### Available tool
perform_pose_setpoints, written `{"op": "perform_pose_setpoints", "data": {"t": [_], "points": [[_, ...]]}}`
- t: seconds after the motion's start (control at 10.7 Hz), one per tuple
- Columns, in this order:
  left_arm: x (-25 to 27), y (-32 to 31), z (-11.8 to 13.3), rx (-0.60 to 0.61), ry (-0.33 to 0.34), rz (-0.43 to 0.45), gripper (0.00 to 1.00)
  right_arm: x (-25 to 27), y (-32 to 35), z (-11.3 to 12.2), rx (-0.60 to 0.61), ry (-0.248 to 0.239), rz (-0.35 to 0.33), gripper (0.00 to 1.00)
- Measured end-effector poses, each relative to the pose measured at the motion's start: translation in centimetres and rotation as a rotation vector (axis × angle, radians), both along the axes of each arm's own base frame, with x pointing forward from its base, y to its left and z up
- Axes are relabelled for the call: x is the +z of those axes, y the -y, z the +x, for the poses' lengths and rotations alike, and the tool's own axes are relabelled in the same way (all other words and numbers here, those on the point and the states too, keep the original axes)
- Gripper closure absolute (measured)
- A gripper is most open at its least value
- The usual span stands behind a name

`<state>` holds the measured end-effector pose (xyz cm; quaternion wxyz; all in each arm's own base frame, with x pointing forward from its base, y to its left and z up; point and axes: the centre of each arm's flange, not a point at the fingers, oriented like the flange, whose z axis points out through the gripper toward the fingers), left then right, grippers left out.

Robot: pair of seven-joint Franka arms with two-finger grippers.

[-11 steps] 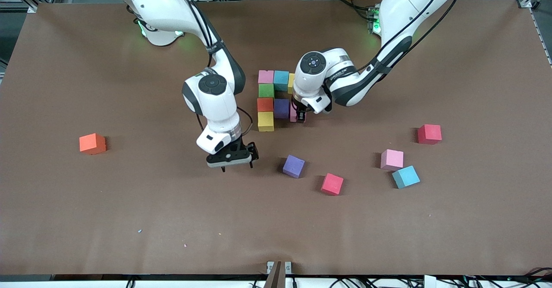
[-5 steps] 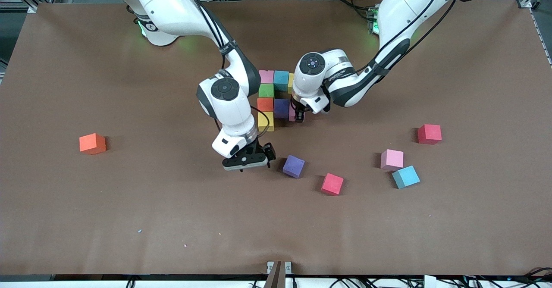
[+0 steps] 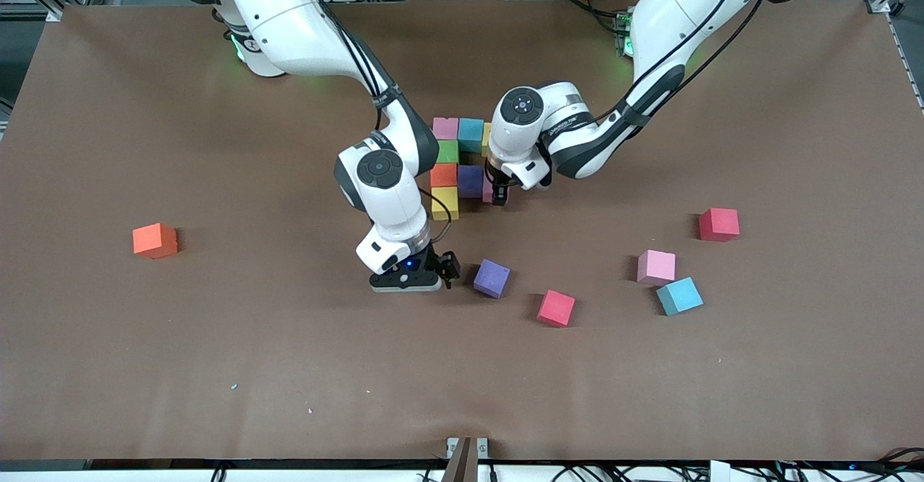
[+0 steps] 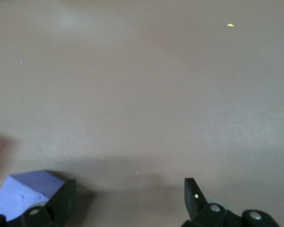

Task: Arrange 11 blocks into digit 3

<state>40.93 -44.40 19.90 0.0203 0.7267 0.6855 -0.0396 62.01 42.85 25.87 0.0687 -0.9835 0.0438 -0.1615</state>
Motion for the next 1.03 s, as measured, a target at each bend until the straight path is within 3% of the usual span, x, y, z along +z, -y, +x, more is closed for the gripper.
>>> {"op": "perform_pose_setpoints", "data": {"t": [0.09,0.38,0.75,1.03], "points": [[0.0,0.0,0.1,0.004,0.001,-0.001,0.01,-0.3,-0.4,0.1,-0.052,-0.012,0.03,0.0],[1.0,-0.2,0.7,0.01,0.017,0.01,0.0,-2.4,-3.4,-0.8,-0.182,-0.101,0.169,0.0],[5.8,0.4,-0.3,-0.018,0.013,0.036,0.0,-4.0,-4.8,-1.2,-0.306,-0.146,0.23,0.0],[9.2,-3.1,2.9,-0.015,0.007,0.025,0.0,-4.0,-5.7,-1.5,-0.342,-0.161,0.258,0.0]]}}
